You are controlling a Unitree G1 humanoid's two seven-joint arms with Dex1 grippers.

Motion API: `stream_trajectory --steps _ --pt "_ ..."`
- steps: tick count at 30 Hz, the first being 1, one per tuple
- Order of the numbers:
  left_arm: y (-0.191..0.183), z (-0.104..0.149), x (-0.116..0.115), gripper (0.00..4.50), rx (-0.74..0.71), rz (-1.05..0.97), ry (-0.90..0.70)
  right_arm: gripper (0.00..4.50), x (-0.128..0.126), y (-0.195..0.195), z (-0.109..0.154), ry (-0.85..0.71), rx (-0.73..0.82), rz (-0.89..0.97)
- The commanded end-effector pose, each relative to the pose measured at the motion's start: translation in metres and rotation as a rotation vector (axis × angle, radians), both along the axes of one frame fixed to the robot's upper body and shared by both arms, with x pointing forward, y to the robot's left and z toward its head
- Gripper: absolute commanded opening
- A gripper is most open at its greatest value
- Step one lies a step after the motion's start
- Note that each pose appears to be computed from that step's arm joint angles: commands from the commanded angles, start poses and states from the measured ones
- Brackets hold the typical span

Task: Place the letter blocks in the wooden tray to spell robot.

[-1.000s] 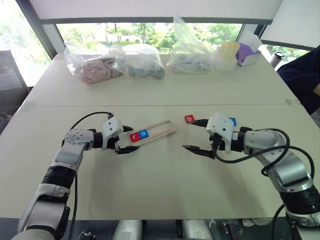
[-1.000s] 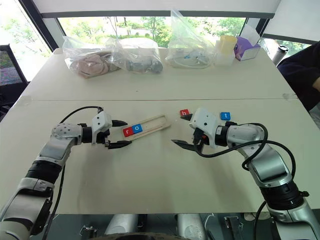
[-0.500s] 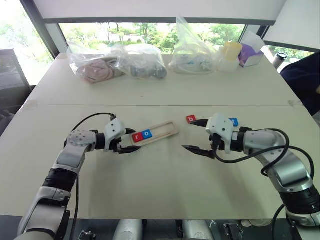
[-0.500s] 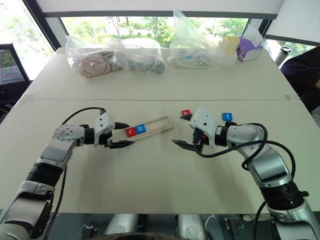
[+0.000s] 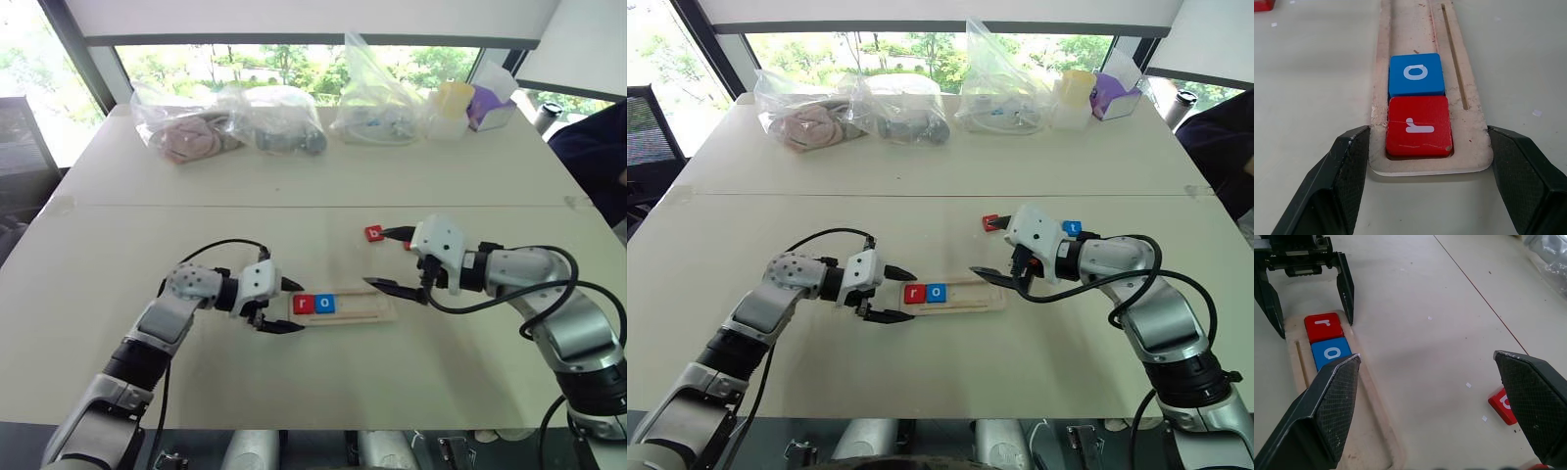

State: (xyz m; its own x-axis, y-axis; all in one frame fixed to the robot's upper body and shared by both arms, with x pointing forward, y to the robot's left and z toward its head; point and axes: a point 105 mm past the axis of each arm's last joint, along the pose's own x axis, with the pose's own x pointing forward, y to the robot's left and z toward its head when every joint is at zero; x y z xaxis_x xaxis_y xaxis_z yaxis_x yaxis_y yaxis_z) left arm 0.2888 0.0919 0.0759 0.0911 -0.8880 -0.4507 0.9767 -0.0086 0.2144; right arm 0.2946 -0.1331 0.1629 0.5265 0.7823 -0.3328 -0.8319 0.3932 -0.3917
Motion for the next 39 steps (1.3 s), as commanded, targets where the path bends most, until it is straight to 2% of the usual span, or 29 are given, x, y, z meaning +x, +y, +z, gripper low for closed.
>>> stream_trajectory --steps 1,9,11,12,18,27,31,39 --pt "-0.002 -0.011 -0.01 3.12 0.031 -0.04 0.028 4.5 -0.001 -0.004 0.013 -0.053 -0.002 -0.005" --pt "-0.002 -0.017 -0.011 3.12 0.036 -0.002 0.04 4.5 0.0 -0.001 0.012 -0.051 0.003 -0.004" --pt "-0.001 -0.018 -0.011 4.19 0.037 0.015 0.058 4.5 0.002 -0.001 0.012 -0.053 0.011 -0.01" --pt "-0.001 -0.018 -0.011 4.45 0.038 0.019 0.064 4.5 0.003 -0.001 0.012 -0.056 0.014 -0.014" --pt "0.008 -0.018 -0.017 4.45 0.049 0.053 0.076 4.5 0.027 -0.009 0.003 -0.049 0.029 -0.19" --pt "0.055 -0.016 -0.022 4.45 0.076 0.219 0.045 4.5 0.065 -0.006 -0.02 0.079 0.143 -0.528" --pt "0.075 -0.011 -0.025 4.45 0.072 0.312 0.033 4.5 0.077 0.002 -0.024 0.124 0.194 -0.596" --pt "0.093 0.013 -0.026 4.45 -0.002 0.446 -0.011 4.5 0.092 0.01 -0.042 0.163 0.167 -0.665"
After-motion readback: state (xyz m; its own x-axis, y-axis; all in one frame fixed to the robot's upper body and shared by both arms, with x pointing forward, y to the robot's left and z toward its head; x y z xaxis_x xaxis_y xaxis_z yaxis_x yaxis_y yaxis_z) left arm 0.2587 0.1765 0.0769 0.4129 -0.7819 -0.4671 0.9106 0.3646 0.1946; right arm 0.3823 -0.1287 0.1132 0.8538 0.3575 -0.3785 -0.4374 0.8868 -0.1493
